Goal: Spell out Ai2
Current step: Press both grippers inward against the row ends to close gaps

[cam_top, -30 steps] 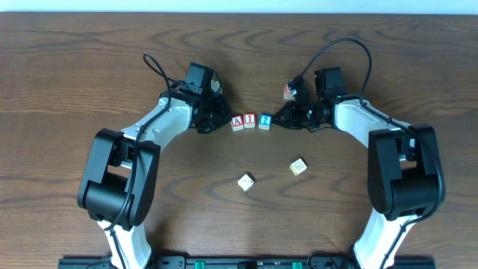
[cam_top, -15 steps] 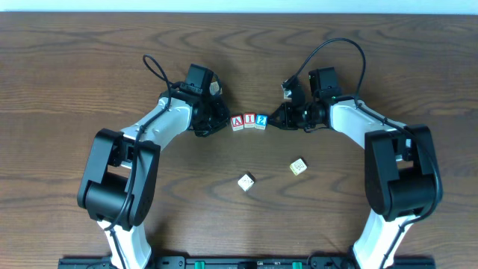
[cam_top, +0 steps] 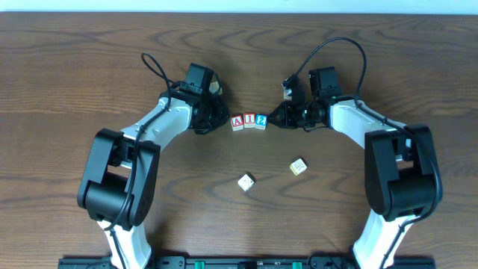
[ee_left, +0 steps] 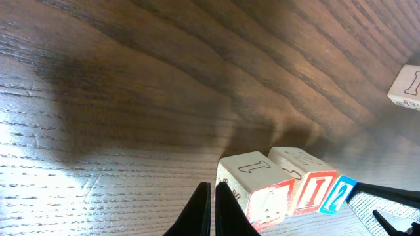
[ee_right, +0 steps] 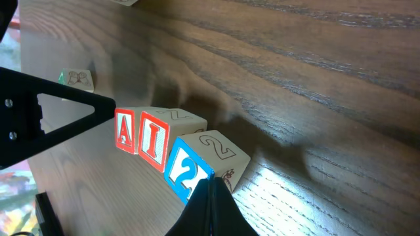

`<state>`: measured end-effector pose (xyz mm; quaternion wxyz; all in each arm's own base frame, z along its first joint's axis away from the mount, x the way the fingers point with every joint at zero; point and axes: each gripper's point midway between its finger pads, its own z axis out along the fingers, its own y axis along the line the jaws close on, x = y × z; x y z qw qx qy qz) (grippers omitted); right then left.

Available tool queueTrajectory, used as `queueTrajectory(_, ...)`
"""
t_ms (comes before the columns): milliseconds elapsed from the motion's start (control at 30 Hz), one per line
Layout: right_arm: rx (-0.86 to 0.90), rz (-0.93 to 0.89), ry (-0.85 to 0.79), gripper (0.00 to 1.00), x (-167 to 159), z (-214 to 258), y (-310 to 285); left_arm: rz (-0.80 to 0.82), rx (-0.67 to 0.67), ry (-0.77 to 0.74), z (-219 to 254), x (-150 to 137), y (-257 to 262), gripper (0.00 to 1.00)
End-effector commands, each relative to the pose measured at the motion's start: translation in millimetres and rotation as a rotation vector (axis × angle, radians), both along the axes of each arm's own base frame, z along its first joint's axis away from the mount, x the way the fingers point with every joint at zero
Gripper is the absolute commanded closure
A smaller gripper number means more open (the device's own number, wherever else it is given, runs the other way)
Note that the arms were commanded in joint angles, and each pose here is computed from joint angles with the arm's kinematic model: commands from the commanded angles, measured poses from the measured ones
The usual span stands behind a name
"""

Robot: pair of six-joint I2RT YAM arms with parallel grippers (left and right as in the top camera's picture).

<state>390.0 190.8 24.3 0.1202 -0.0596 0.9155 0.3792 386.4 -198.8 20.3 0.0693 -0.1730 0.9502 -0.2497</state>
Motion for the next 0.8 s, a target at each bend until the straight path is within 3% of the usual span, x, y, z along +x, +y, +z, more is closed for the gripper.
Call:
queueTrajectory(0, 0.002, 0.003, 0.028, 0.99, -4, -8, 3, 0.011, 0.019, 0.014, -8, 0, 3, 0.94)
queueTrajectory(767, 0.0, 0.004, 0.063, 0.99, -11, -10, 3, 0.033, -0.009, 0.048, -7, -7, -8, 0.94)
